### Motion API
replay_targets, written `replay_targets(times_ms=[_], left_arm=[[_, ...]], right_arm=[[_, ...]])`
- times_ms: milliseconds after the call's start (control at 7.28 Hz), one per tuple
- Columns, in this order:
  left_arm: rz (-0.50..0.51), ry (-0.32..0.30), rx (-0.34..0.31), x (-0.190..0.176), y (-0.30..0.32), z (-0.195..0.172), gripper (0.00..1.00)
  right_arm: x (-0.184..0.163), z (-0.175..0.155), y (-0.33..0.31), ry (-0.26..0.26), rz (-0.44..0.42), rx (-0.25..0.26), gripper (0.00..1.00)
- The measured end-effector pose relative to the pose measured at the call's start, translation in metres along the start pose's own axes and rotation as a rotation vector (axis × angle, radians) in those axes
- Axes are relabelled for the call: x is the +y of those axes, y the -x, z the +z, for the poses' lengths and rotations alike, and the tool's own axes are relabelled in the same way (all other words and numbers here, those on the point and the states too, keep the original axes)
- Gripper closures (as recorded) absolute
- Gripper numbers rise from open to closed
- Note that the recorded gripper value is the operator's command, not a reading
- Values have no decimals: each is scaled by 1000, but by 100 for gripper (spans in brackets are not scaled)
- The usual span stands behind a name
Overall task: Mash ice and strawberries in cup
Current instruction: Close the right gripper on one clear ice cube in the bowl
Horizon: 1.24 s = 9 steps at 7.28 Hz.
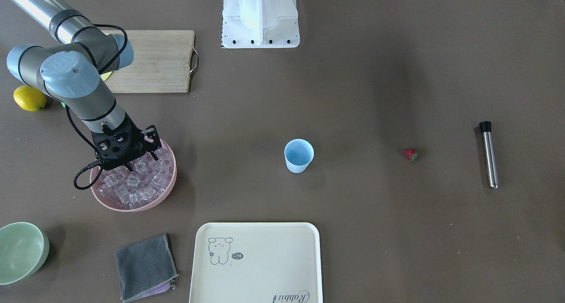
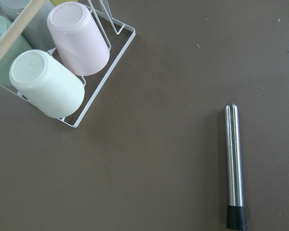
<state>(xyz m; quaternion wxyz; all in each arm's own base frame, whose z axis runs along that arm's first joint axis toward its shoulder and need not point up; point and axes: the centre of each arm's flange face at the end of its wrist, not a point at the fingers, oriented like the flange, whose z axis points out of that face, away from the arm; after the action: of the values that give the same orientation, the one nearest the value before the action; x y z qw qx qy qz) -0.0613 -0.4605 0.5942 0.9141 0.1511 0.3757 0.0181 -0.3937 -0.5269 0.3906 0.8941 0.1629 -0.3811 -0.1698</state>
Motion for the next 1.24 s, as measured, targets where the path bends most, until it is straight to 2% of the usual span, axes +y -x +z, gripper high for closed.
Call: replay_targets(times_ms=[275,412,549,687,1099,1236], left_arm=[[0,1,0,2,4,4,3],[3,-4,1,3,7,7,3],[6,-8,2,3,9,9,3],[8,-11,3,3,9,10,3],[12,-11,3,3,9,10,3],[12,-11,3,3,9,10,3]], right_arm=[[1,3,3,3,-4,4,42],[1,3,2,3,-5,5,52],[0,3,1,3,-6,5,66],[-1,0,-3,0,-4,6,75],[-6,-7,-12,-8,6,10,80],[-6,-7,-14,-8,7,11,89]])
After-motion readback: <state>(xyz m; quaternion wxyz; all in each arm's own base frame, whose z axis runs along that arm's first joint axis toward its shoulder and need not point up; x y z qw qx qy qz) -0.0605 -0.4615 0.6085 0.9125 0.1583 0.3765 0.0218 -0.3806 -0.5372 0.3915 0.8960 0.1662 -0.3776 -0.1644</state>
